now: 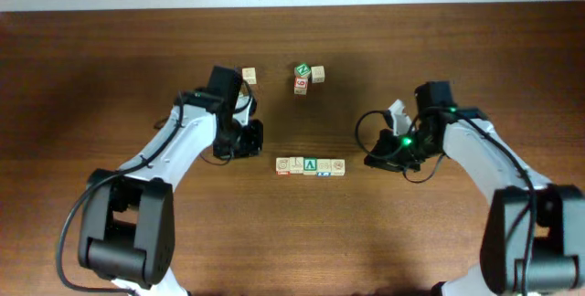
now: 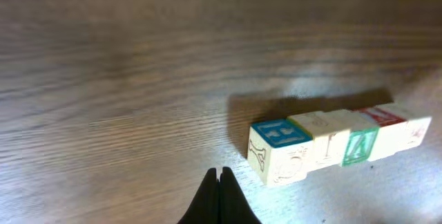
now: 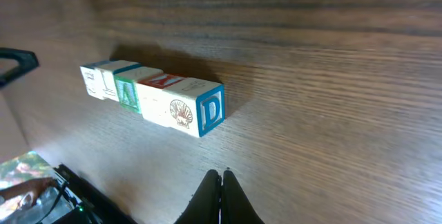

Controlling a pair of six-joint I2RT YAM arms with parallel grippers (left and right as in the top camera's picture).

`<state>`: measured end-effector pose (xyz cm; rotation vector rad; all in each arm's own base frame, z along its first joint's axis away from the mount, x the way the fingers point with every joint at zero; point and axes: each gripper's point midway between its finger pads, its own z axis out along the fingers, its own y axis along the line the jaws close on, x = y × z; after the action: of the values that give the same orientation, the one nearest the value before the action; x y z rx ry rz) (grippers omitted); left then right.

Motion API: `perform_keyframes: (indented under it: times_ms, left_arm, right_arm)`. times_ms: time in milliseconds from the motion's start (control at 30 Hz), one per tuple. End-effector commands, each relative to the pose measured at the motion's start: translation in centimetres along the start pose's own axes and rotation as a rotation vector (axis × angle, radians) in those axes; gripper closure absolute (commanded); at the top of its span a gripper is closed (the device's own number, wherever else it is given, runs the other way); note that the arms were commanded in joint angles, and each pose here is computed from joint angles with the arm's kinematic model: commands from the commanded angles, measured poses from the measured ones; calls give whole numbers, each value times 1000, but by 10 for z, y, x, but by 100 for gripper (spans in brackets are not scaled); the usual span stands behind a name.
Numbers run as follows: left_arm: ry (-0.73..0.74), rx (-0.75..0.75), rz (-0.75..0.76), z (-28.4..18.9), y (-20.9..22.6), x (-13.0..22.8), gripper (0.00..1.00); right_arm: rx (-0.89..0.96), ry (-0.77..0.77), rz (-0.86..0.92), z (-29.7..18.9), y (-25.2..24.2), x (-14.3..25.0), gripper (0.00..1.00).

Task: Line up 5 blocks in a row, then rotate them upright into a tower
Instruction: 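Move both grippers down to opposite ends of the block row, then squeeze the row between left and right grippers from both ends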

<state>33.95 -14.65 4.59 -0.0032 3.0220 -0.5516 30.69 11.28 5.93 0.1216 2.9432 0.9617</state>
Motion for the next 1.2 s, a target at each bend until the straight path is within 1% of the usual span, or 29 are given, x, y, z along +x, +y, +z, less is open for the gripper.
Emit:
perform_keyframes:
  times_ms: [0,167,367,500,1167]
  left_arm:
    - [29,46,28,14,0,13,100]
    - [24,48,29,24,5,18,100]
    - [40,114,29,30,-3,25,100]
    - [40,113,29,31,-3,24,100]
    - [31,116,33,37,0,26,100]
  right_arm:
    - [17,50,2,20,-2,6,96]
    - [16,50,-8,24,-1,5,96]
    - [16,44,-14,24,0,3,96]
    - [46,24,10,24,-5,-1,96]
    - [52,14,23,27,-8,-2,96]
